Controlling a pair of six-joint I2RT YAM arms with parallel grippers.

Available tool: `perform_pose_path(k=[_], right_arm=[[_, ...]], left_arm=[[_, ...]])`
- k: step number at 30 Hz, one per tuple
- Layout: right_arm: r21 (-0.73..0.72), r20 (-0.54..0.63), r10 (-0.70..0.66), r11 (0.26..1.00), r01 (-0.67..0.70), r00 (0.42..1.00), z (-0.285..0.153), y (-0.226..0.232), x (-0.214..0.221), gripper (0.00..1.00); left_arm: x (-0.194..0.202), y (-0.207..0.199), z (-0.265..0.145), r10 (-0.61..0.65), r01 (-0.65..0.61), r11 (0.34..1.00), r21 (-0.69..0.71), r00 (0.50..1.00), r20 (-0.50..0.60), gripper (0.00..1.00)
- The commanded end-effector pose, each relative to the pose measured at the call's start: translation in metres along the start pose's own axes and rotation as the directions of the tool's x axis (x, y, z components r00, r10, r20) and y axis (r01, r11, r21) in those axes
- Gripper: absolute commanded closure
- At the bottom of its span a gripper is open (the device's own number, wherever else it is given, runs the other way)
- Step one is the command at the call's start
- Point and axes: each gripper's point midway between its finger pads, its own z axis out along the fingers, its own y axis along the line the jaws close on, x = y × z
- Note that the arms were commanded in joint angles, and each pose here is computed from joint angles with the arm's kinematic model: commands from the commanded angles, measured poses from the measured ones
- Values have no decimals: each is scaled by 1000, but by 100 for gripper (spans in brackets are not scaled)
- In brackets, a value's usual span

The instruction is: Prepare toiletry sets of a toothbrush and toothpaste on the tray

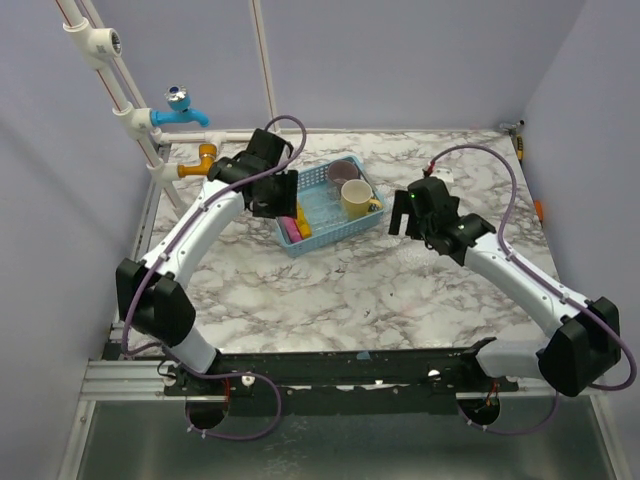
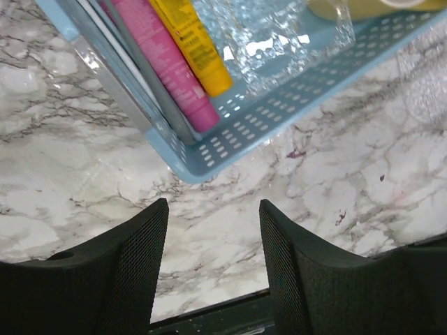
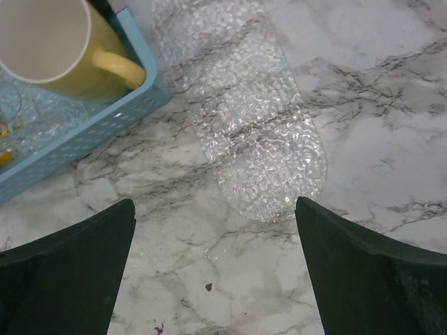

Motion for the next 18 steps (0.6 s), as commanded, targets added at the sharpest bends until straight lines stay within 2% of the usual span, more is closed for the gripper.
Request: perform_pose_path(k=[1, 6, 18], right_arm=[[109, 19, 58, 992, -60, 998, 9, -27, -13, 0], [132, 0, 79, 988, -79, 997, 29, -34, -5, 1], [157, -76, 120, 982, -107, 990, 69, -36, 26, 8]], left_arm=[[22, -16, -26, 90, -91, 995, 29, 995, 30, 43], [41, -37, -54, 145, -156, 981, 113, 984, 103, 41], [73, -53, -101, 133, -265, 901, 343, 922, 363, 32]])
